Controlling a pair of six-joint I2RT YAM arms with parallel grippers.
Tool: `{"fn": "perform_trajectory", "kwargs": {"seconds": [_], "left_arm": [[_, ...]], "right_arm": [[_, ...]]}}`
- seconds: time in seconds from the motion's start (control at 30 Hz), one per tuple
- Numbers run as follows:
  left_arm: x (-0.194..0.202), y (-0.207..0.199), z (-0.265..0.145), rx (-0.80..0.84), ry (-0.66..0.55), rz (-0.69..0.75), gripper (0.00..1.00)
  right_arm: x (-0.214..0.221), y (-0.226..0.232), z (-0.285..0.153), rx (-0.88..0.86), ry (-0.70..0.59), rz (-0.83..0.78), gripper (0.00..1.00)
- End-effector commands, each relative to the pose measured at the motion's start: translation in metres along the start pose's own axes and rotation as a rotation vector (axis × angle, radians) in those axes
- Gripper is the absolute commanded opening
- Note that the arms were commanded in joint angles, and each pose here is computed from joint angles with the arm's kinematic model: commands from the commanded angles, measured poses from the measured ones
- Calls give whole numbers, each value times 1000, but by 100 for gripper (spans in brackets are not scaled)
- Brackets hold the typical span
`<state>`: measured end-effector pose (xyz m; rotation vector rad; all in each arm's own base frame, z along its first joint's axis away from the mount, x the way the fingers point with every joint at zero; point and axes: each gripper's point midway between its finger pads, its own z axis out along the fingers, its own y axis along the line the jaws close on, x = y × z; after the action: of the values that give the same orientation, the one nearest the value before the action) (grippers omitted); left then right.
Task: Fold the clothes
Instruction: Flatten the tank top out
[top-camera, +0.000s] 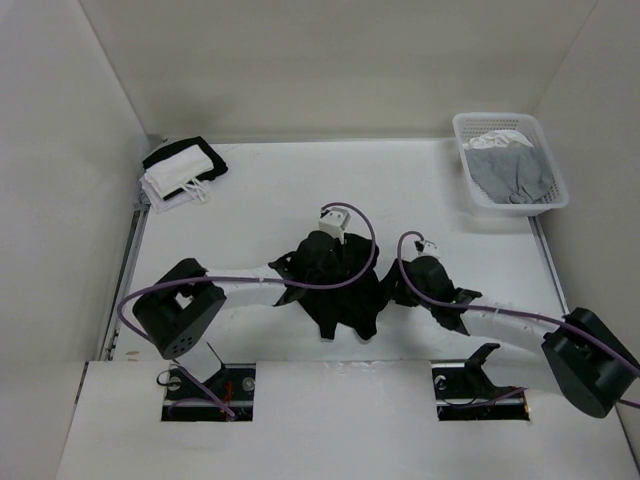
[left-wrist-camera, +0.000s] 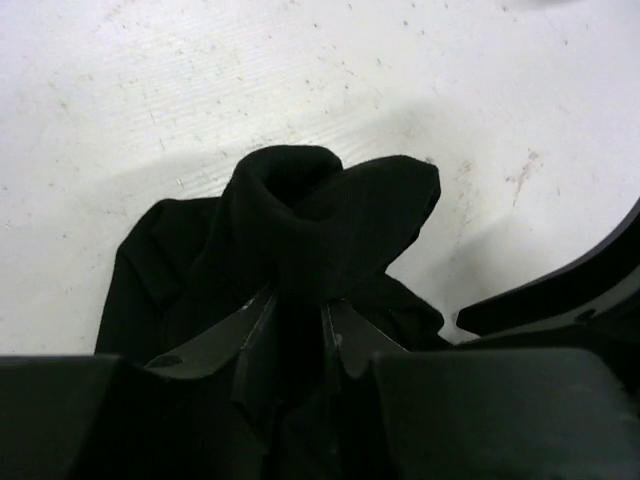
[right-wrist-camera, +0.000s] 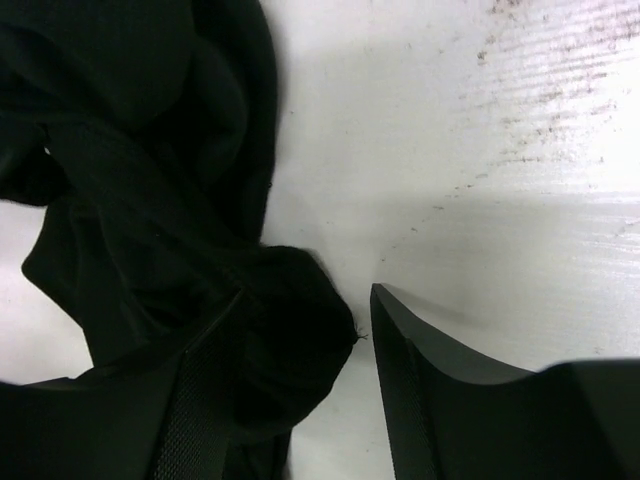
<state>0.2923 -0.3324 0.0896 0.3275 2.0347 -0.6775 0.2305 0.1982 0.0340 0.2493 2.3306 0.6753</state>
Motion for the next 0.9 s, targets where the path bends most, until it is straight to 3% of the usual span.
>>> {"fn": "perform_trajectory", "kwargs": {"seconds": [0.0, 0.2, 0.33, 0.47, 0.53, 0.7, 0.87], "left_arm": [[-47, -10, -5, 35, -116, -13, 17], [-53, -4, -22, 50, -133, -34, 23], [-52, 3, -23, 52, -133, -61, 41], [-46, 5, -19, 73, -110, -75, 43], [-43, 5, -18, 83, -100, -83, 43], [-36, -1, -20, 125, -71, -84, 42], [-19, -13, -21, 184, -23, -72, 40]], "right_arm": [[-11, 19, -4, -34, -41, 11, 60], [13, 26, -2, -56, 69, 8, 58], [23, 34, -2, -71, 97, 1, 52], [12, 35, -5, -66, 48, 15, 27], [0, 32, -10, -45, -8, 22, 19], [-25, 18, -29, 14, -121, 37, 9], [-53, 11, -40, 13, -190, 46, 8]]}}
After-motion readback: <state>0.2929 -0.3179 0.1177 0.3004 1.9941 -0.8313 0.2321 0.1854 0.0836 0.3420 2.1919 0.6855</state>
